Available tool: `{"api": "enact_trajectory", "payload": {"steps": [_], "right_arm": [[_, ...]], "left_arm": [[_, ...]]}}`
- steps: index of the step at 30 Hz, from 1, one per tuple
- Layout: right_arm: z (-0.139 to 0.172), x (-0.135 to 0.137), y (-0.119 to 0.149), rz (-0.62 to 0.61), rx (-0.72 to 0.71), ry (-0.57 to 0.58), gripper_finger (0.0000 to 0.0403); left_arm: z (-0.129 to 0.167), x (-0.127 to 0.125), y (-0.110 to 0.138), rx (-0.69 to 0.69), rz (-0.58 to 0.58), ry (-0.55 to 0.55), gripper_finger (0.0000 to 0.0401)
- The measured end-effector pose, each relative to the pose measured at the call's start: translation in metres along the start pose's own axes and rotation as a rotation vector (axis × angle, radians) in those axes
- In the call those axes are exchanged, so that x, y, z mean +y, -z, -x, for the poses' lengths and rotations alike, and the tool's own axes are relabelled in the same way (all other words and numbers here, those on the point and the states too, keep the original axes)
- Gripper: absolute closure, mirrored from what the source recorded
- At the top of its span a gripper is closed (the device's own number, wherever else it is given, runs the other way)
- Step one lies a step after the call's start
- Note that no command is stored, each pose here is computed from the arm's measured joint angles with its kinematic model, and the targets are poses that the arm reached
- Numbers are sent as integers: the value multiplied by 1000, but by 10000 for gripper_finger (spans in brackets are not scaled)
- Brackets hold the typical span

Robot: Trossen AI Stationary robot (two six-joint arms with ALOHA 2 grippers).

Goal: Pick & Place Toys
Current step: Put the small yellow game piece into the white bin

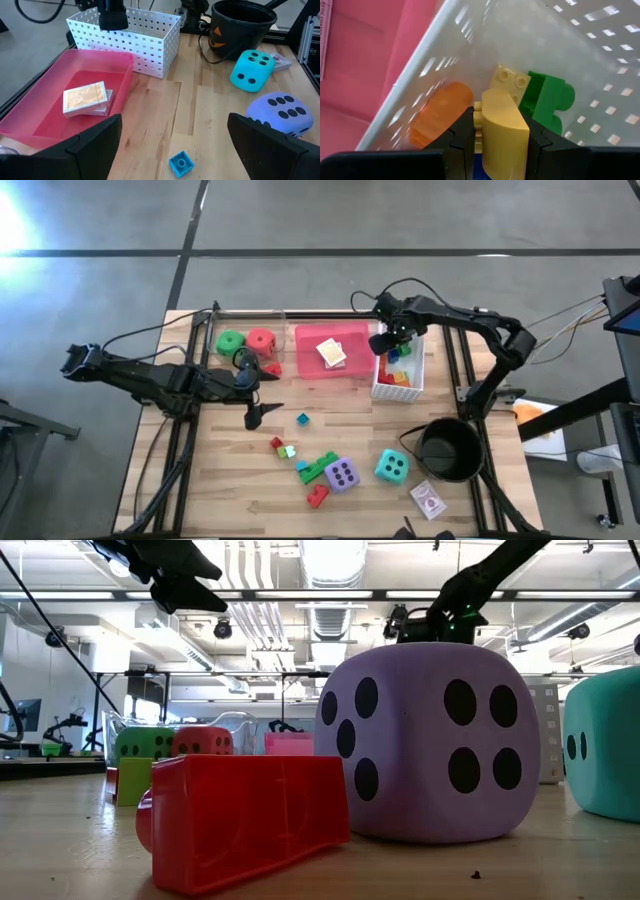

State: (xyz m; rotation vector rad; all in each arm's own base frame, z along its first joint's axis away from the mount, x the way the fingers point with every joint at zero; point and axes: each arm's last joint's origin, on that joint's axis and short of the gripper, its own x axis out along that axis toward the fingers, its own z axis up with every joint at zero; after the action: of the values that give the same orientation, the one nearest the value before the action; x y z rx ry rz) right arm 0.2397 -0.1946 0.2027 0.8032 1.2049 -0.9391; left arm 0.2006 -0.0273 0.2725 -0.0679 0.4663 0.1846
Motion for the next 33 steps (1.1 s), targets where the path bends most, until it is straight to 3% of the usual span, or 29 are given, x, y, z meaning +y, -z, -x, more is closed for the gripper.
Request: {"api": "enact_trajectory", "payload": {"steps": [23, 33], "right_arm": [[-3, 0, 0, 13, 5, 3, 317], [-2, 0, 1, 28, 10, 9, 183]], "left_arm": [[0, 0, 0, 5, 13, -1, 36], [0, 0, 0, 5, 13, -1, 35]]}}
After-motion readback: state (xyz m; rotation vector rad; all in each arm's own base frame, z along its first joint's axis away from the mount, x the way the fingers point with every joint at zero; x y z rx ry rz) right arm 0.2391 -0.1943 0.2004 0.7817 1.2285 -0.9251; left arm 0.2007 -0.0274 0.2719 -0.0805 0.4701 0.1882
